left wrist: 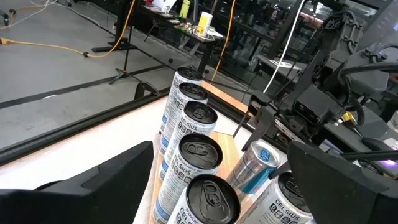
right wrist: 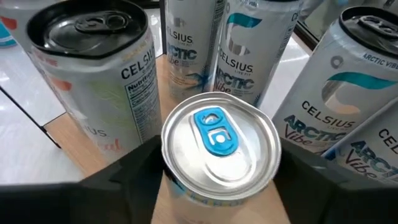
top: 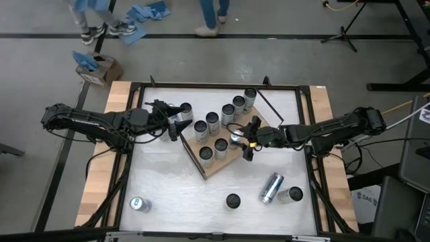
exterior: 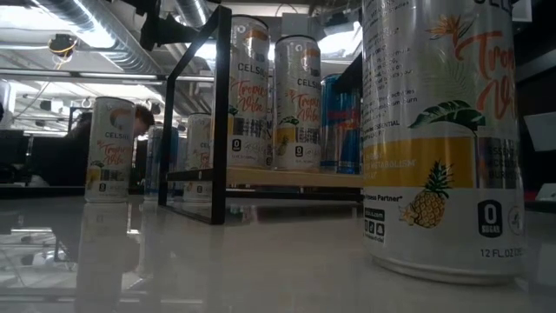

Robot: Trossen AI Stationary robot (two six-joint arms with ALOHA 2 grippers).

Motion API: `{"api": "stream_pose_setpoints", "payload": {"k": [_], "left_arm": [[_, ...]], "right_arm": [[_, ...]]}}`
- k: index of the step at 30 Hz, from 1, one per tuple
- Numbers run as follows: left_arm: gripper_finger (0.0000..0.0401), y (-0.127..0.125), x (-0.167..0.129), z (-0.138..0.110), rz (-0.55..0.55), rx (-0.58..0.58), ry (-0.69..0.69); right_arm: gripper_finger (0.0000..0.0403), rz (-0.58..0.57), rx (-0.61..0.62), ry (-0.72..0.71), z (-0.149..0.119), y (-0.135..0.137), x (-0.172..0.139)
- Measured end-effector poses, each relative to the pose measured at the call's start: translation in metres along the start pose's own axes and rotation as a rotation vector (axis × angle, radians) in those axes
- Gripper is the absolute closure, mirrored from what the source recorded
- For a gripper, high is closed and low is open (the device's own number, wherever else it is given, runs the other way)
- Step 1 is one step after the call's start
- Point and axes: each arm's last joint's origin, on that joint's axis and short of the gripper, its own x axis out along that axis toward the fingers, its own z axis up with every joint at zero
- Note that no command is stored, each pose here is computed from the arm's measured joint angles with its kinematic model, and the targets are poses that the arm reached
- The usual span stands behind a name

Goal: Place canned beverage on shelf
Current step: Adjust the blue soda can on the shelf

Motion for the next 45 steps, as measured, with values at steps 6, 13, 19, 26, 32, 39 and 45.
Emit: {"api": "stream_pose_setpoints", "payload": {"k": [6, 13, 19, 26, 32, 39, 45], "left_arm": [[0.0036, 0.0, 0.0, 0.0, 0.0, 0.0, 0.0], [0.0036, 0.0, 0.0, 0.0, 0.001, 0.002, 0.003], [0.0036, 0.001, 0.0, -0.003, 0.012, 0.016, 0.024], [0.0036, 0.002, 0.0, -0.003, 0.016, 0.02, 0.029], [0.0036, 0.002, 0.0, -0.003, 0.016, 0.02, 0.029], [0.0036, 0.002, 0.0, -0.003, 0.016, 0.02, 0.03], [0.0036, 0.002, 0.0, -0.003, 0.016, 0.02, 0.029]], "right_arm": [[0.0198, 0.0, -0.002, 0.0, 0.0, 0.0, 0.0], [0.0182, -0.028, -0.021, 0.007, 0.002, -0.007, -0.006], [0.0186, -0.032, -0.016, 0.032, 0.007, -0.032, -0.019], [0.0183, 0.016, -0.035, 0.055, 0.01, -0.064, -0.036], [0.0181, 0.012, -0.074, 0.076, 0.008, -0.084, -0.048], [0.0181, 0.03, -0.096, 0.083, 0.006, -0.104, -0.051], [0.0181, 0.031, -0.127, 0.082, 0.005, -0.117, -0.052]]}}
